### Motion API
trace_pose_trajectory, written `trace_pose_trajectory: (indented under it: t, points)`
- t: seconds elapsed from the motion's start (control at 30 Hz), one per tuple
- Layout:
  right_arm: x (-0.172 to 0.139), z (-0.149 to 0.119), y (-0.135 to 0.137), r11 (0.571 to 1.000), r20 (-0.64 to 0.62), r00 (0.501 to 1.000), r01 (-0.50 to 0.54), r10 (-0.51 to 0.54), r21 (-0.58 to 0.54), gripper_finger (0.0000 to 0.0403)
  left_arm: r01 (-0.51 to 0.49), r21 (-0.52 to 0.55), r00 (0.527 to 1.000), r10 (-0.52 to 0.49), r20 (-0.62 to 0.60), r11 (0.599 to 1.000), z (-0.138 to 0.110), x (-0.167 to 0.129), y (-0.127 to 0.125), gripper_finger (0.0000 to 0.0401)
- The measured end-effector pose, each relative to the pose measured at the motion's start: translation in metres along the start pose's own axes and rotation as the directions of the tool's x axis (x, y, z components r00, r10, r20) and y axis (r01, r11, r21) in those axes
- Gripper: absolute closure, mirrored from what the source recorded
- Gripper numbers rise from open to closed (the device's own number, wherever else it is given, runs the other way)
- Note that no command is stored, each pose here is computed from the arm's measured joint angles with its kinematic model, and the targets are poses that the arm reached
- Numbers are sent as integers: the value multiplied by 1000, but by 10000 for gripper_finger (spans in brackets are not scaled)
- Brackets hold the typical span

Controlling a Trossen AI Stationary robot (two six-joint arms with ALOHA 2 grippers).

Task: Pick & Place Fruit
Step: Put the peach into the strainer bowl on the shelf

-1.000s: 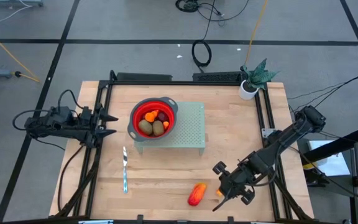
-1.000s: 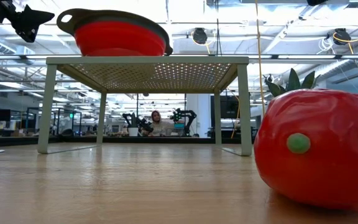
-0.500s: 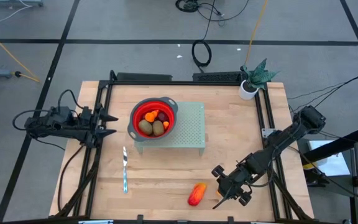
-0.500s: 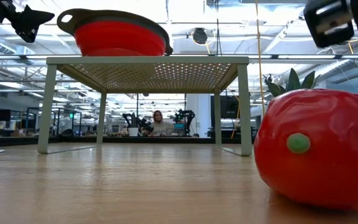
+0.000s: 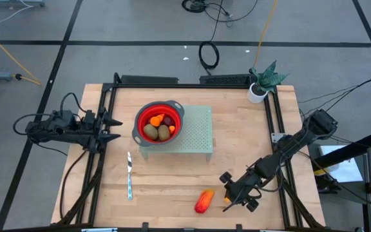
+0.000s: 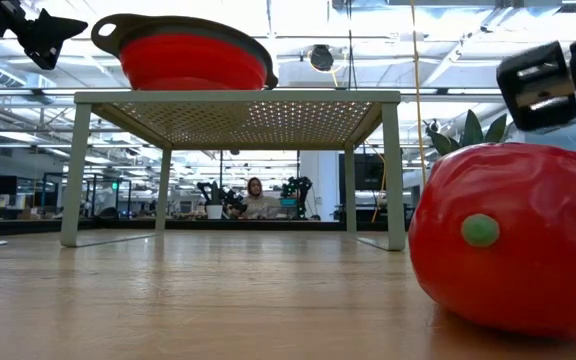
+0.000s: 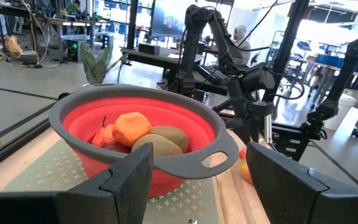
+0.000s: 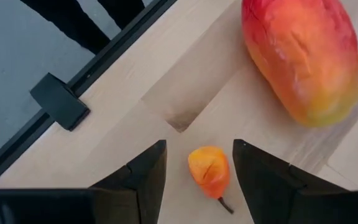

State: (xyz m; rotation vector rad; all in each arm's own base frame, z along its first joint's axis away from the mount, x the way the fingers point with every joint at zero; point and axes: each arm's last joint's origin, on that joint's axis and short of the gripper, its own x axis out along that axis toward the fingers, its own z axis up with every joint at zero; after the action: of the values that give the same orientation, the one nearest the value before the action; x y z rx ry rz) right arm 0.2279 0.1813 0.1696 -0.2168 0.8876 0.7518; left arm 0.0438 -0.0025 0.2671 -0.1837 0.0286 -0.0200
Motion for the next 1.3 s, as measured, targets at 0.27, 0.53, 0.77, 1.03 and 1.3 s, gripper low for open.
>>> trace_pose_trajectory:
  t: [0.27,0.53,0.77,1.03,1.3]
  points:
    - [5,-10,-1,1000,49,999,0,0,-2,221,0,0,1000,0,0,1000,0,0,0,144]
    - [9,-23,-2,1000,79,997,3,-2,-9,218,1,0,1000,-1,0,1000,0,0,0,143]
    - [10,-30,-7,999,72,997,34,-33,-9,218,1,0,1000,-1,0,1000,0,0,0,144]
    - [13,-30,-8,999,73,997,34,-31,-34,218,0,0,1000,0,0,1000,0,0,0,144]
    - [36,-33,-11,1000,99,995,10,-7,-22,218,0,-1,1000,0,0,1000,0,0,0,144]
